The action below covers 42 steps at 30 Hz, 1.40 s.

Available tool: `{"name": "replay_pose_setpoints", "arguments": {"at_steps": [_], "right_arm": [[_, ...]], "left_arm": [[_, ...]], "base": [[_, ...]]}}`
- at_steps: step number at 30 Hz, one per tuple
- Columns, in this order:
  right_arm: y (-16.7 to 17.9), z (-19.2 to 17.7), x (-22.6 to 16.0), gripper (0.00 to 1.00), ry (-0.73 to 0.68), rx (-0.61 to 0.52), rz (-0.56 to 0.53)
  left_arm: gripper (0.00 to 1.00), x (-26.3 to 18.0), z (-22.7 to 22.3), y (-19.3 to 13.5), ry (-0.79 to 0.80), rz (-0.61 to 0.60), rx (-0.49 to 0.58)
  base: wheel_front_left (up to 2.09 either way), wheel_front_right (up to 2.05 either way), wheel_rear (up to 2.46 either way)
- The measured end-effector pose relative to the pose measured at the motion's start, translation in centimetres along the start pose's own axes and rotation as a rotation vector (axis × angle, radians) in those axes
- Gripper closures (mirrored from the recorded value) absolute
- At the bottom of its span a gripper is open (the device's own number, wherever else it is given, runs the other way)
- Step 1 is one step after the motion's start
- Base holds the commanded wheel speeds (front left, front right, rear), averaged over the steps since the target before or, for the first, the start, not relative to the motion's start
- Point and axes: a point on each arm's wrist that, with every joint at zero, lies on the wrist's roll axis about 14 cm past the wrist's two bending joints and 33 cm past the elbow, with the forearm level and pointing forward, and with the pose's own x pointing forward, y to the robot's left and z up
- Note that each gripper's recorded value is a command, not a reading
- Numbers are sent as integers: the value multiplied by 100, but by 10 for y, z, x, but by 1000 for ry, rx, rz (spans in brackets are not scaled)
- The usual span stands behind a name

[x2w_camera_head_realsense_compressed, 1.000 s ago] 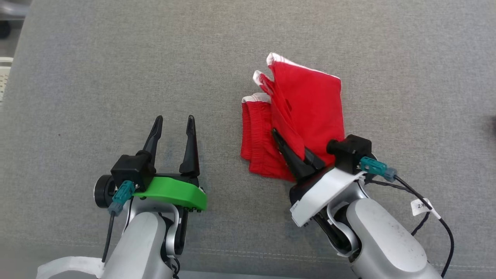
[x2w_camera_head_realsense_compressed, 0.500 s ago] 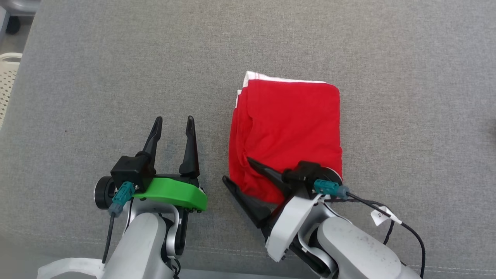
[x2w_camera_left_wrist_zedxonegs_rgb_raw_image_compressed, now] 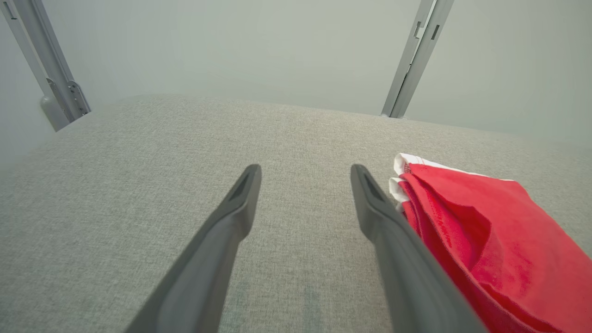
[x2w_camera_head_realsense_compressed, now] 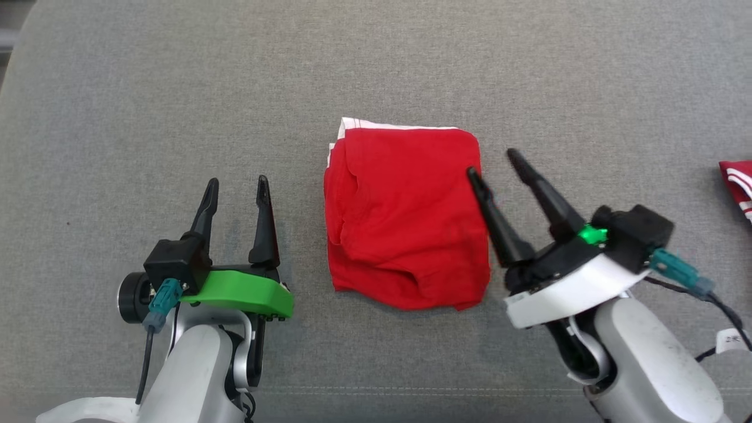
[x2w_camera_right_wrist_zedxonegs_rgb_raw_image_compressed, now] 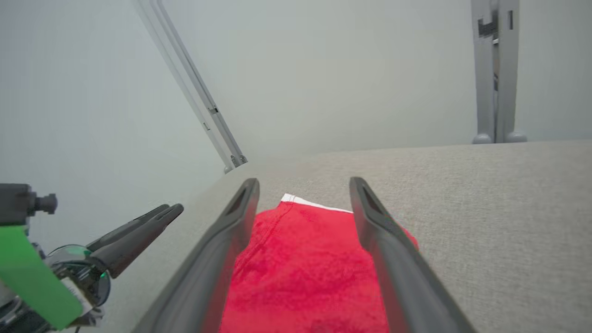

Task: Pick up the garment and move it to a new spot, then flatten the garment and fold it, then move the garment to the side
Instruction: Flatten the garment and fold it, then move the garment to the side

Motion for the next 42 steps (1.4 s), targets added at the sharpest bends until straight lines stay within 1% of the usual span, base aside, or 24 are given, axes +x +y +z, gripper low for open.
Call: {"name": "replay_pose_setpoints", "arguments": {"at_steps": [4, 5, 8, 12, 14, 16, 18, 23, 29, 36, 40, 42], "right_arm": [[-44, 29, -18, 0, -76, -61, -152], [-62, 39, -28, 0, -100, -89, -220], [-81, 51, -41, 0, -113, -145, -297], [-105, 52, -65, 0, -75, -219, -397], [-111, 48, -77, 0, -43, -249, -432], [-114, 43, -88, 0, -18, -252, -461], [-113, 37, -97, 0, 13, -259, -477], [-109, 36, -112, 0, 33, -263, -501], [-104, 37, -118, 0, 33, -257, -510], [-101, 32, -112, 0, 60, -250, -492], [-95, 13, -100, 0, 132, -212, -453], [-91, 0, -94, 0, 186, -198, -423]], "left_arm": [[0, 3, 5, -5, -15, -18, 9], [0, 4, 10, -7, -31, -26, 25], [0, 5, 19, -8, -57, -32, 36], [0, 0, 26, -10, -79, -43, 73], [0, -5, 27, -8, -82, -37, 98], [0, -10, 29, -6, -85, -28, 97], [0, -16, 28, -3, -79, -16, 96], [0, -26, 31, 2, -82, 6, 71], [0, -30, 34, 1, -91, 1, 64], [0, -34, 34, 6, -88, 15, 65], [0, -36, 36, 9, -95, 33, 55], [0, -38, 36, 11, -95, 45, 30]], "base": [[0, 0, 0], [0, 0, 0], [0, 0, 0], [0, 0, 0], [0, 0, 0], [0, 0, 0], [0, 0, 0], [0, 0, 0], [0, 0, 0], [0, 0, 0], [0, 0, 0], [0, 0, 0]]}}
